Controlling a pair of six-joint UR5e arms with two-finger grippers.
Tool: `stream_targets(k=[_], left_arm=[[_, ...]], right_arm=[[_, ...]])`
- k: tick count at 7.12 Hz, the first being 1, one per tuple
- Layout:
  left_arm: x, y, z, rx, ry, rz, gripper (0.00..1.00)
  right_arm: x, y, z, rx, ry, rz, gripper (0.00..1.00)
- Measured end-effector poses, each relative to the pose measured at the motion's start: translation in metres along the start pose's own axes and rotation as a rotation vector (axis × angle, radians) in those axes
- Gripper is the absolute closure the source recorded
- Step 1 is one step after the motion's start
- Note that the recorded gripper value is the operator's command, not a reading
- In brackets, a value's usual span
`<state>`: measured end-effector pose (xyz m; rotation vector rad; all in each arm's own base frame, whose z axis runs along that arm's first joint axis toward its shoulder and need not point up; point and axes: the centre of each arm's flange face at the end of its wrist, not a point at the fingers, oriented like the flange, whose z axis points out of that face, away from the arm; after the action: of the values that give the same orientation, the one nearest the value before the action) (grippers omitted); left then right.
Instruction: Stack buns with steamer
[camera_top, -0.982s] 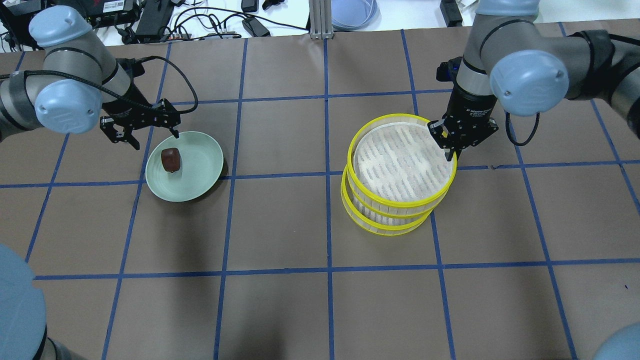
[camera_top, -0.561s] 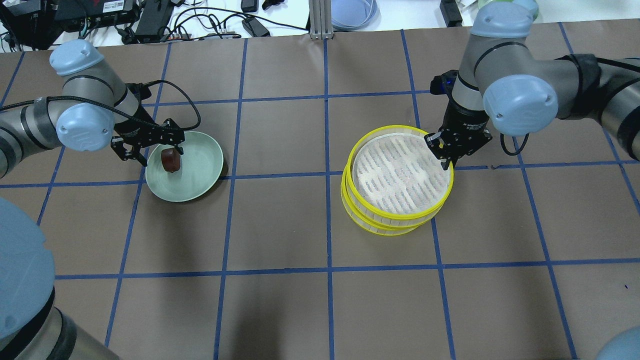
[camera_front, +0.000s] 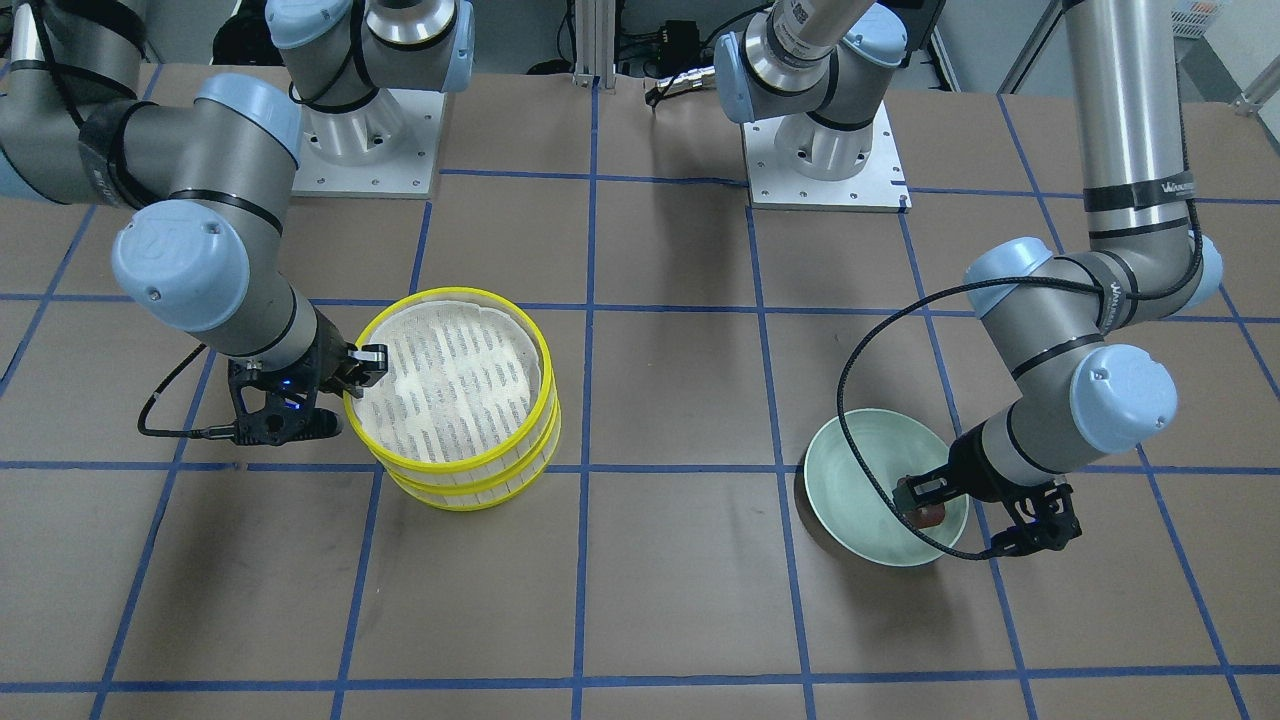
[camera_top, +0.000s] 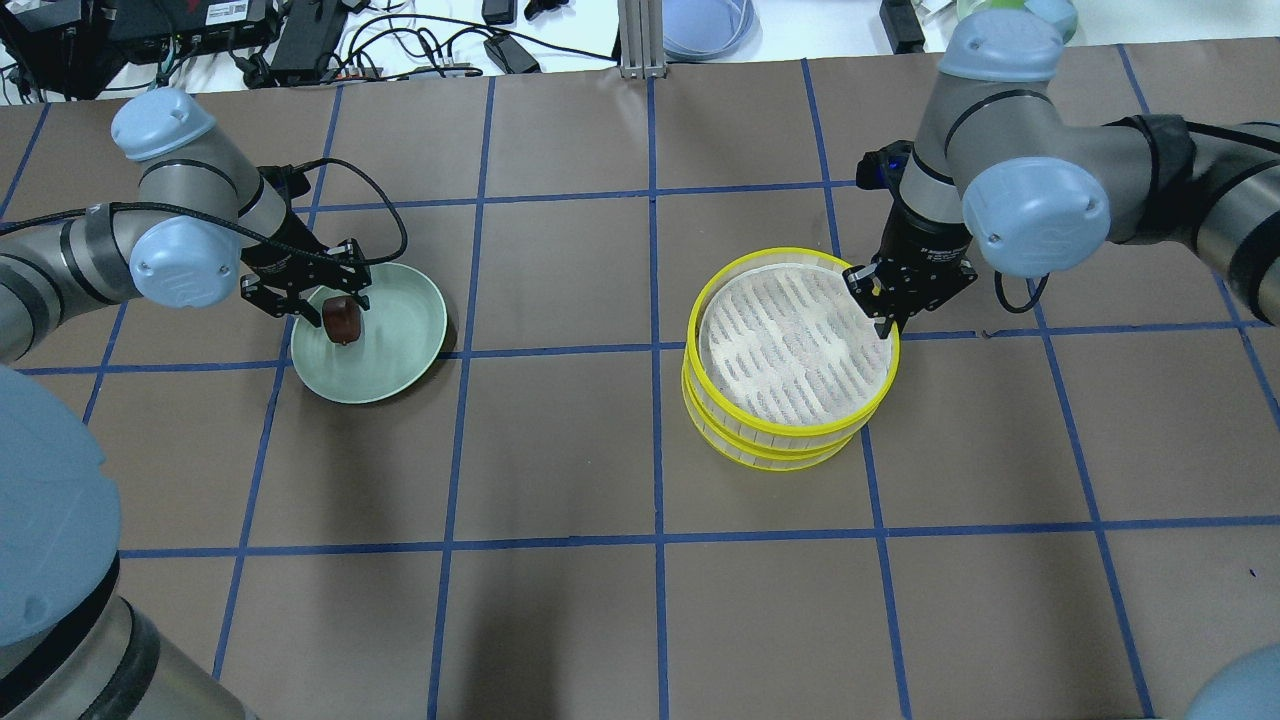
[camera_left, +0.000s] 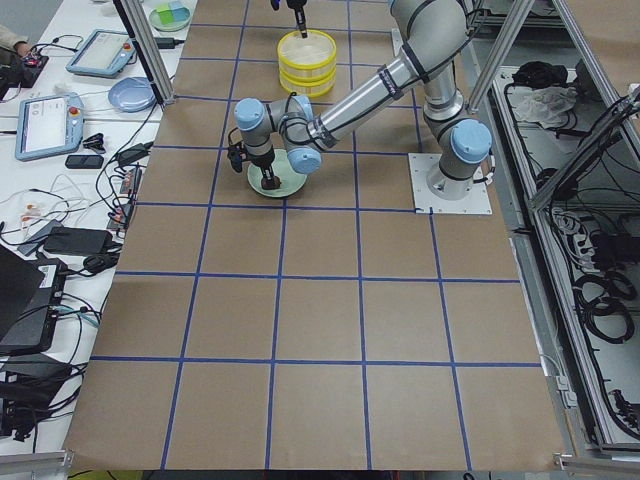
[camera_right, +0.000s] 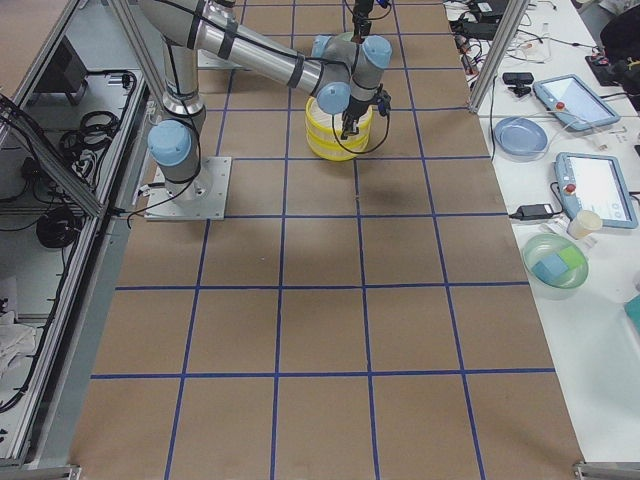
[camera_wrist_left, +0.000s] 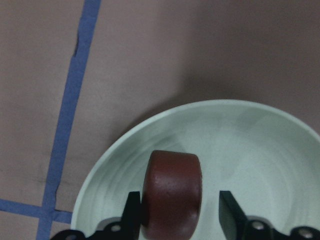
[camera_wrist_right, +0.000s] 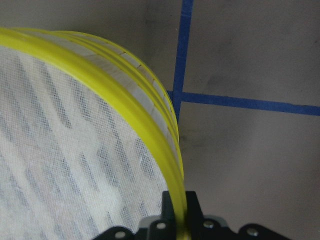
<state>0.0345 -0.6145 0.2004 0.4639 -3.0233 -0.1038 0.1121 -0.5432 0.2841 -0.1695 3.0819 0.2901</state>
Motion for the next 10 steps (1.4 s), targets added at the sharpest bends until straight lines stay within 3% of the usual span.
stream_targets(k=[2,3,4,5,7,8,10], left_arm=[[0.0,0.0,0.001,-0.001,-0.003,0.01,0.92],[-0.001,0.0,0.0,-0.001,-0.007,0.018,1.0],[-0.001,0.001,-0.003,0.003,-0.013,0.034,1.0],[0.0,0.002,-0.009,0.01,-0.021,0.054,1.0],[0.012,0.009,-0.028,0.022,-0.028,0.081,1.0],[0.027,0.02,-0.049,0.016,-0.039,0.1,1.0],[0.093,0.059,-0.103,0.014,-0.078,0.097,1.0]], right_arm=[[-0.001,-0.002,0.002,0.002,-0.001,0.002,0.8],[-0.001,-0.002,0.004,-0.002,-0.001,0.002,0.69],[-0.001,-0.002,0.007,-0.007,-0.001,0.001,0.29],[-0.001,-0.001,0.009,-0.012,-0.002,0.001,0.01],[-0.002,0.001,0.002,0.0,-0.001,0.004,0.0],[-0.003,0.006,-0.014,0.032,0.006,0.005,0.0],[-0.009,0.038,-0.084,0.125,0.02,0.004,0.0]])
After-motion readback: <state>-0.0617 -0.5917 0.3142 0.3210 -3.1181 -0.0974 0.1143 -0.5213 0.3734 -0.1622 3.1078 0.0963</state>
